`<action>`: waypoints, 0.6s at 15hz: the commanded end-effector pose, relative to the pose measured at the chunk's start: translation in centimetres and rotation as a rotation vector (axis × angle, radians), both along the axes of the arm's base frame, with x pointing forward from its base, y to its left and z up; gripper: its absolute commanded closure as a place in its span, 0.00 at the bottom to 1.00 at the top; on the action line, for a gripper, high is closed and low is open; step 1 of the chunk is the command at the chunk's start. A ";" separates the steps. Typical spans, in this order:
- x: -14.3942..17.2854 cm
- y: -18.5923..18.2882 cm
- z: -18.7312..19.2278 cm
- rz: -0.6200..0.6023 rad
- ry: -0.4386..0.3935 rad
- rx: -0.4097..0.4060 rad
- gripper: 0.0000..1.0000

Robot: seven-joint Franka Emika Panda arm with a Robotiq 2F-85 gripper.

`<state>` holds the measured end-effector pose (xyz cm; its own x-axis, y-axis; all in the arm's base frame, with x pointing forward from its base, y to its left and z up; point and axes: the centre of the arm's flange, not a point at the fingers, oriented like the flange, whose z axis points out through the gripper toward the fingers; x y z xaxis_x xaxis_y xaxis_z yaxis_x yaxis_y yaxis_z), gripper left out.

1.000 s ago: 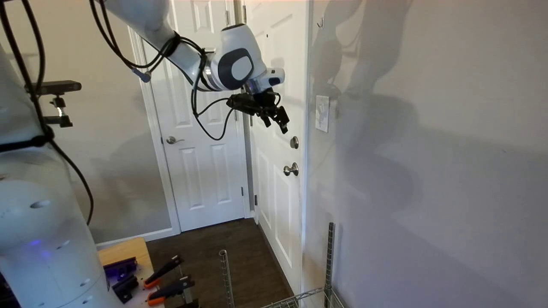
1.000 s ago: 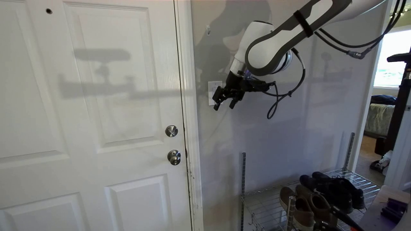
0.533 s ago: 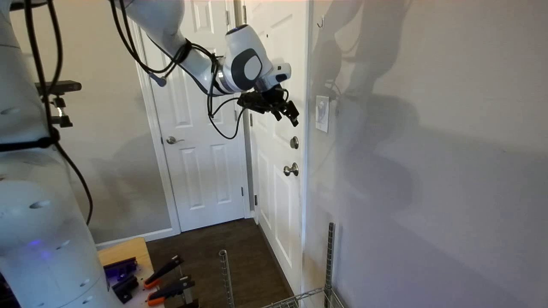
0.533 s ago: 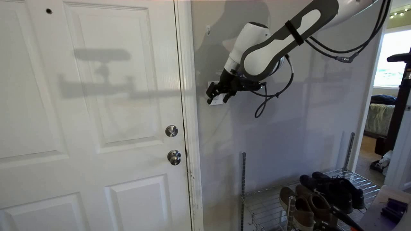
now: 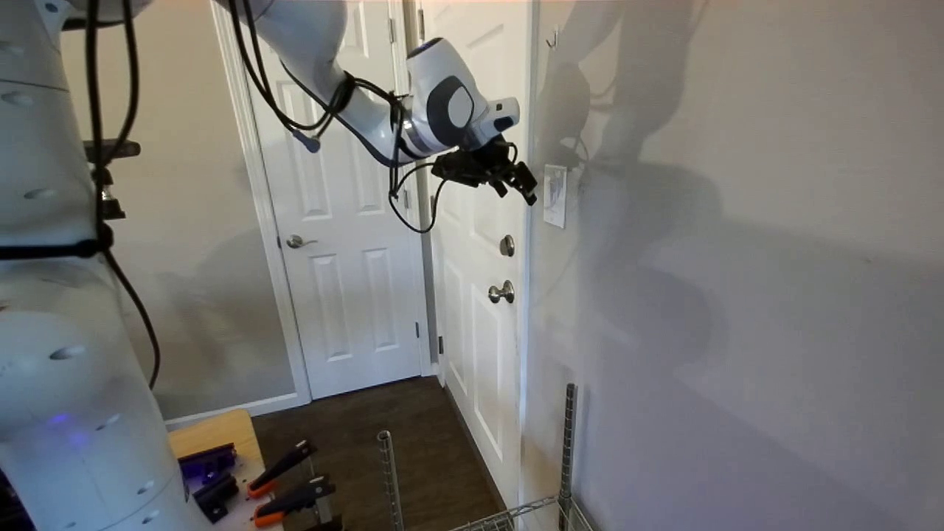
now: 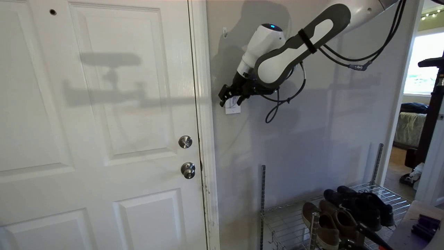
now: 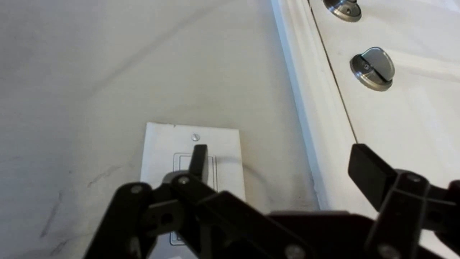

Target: Switch on the light

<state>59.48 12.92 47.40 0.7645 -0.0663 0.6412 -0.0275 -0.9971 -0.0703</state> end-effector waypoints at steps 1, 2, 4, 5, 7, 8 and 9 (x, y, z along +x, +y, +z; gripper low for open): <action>2.3 0.6 0.2 -0.026 -0.033 -0.008 0.00; 2.6 0.6 0.3 -0.030 -0.042 -0.011 0.00; 3.2 0.5 0.4 -0.040 -0.055 -0.017 0.00; 3.4 0.4 0.5 -0.044 -0.061 -0.019 0.00; 3.8 0.3 0.6 -0.049 -0.080 -0.026 0.00; 4.0 0.3 0.6 -0.052 -0.088 -0.026 0.00; 3.9 0.3 0.6 -0.058 -0.097 -0.025 0.00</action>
